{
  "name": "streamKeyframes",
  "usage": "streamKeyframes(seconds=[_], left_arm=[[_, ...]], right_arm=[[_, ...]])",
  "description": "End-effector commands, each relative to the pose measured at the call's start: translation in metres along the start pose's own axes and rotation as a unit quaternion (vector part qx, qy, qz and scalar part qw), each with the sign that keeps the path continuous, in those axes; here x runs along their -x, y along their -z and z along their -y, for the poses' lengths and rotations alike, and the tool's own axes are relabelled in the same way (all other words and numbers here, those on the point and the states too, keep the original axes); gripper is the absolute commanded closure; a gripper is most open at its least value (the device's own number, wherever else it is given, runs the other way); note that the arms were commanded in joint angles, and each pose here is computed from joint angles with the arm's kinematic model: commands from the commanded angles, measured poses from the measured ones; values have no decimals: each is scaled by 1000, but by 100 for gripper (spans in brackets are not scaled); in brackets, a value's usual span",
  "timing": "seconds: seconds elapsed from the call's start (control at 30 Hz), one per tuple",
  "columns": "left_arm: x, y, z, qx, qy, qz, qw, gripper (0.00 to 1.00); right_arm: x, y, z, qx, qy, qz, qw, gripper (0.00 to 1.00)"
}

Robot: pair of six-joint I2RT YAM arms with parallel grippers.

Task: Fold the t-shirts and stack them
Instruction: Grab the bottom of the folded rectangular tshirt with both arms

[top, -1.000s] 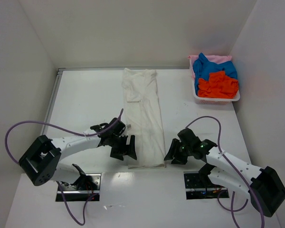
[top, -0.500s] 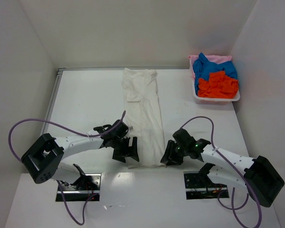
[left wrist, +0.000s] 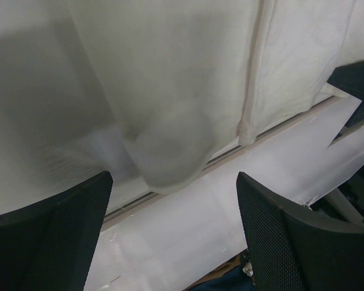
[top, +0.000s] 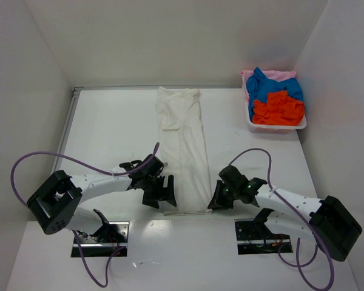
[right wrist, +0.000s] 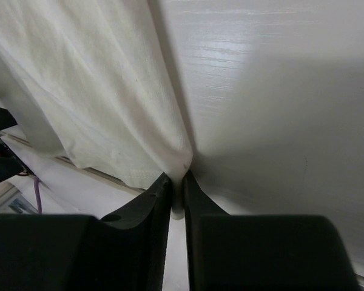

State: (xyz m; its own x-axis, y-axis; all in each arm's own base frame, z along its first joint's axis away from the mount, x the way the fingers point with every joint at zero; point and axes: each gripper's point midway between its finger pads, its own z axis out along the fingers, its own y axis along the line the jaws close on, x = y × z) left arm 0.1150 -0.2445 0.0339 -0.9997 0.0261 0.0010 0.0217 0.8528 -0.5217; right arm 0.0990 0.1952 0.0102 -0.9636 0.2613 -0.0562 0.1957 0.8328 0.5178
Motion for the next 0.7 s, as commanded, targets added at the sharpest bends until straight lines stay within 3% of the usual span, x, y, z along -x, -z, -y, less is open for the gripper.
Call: streamKeyframes(seconds=[0.0,0.23,0.37,0.67], left_arm=[[-1,2,1,-2,9,4,1000,9],[-5,-7,-3,-3,19,-8,1000,11],[-11,-10,-8,-5,39,-16,999,20],[-29,5,-30,17,165,24,986,29]], right_arm=[[0,-2,8,-10,3,10,1000,83],[0,-1,6,-6,-1,12,1000,89],[2,1,2,3,2,18,1000,90],[5,2,-8,25,2,24,999,89]])
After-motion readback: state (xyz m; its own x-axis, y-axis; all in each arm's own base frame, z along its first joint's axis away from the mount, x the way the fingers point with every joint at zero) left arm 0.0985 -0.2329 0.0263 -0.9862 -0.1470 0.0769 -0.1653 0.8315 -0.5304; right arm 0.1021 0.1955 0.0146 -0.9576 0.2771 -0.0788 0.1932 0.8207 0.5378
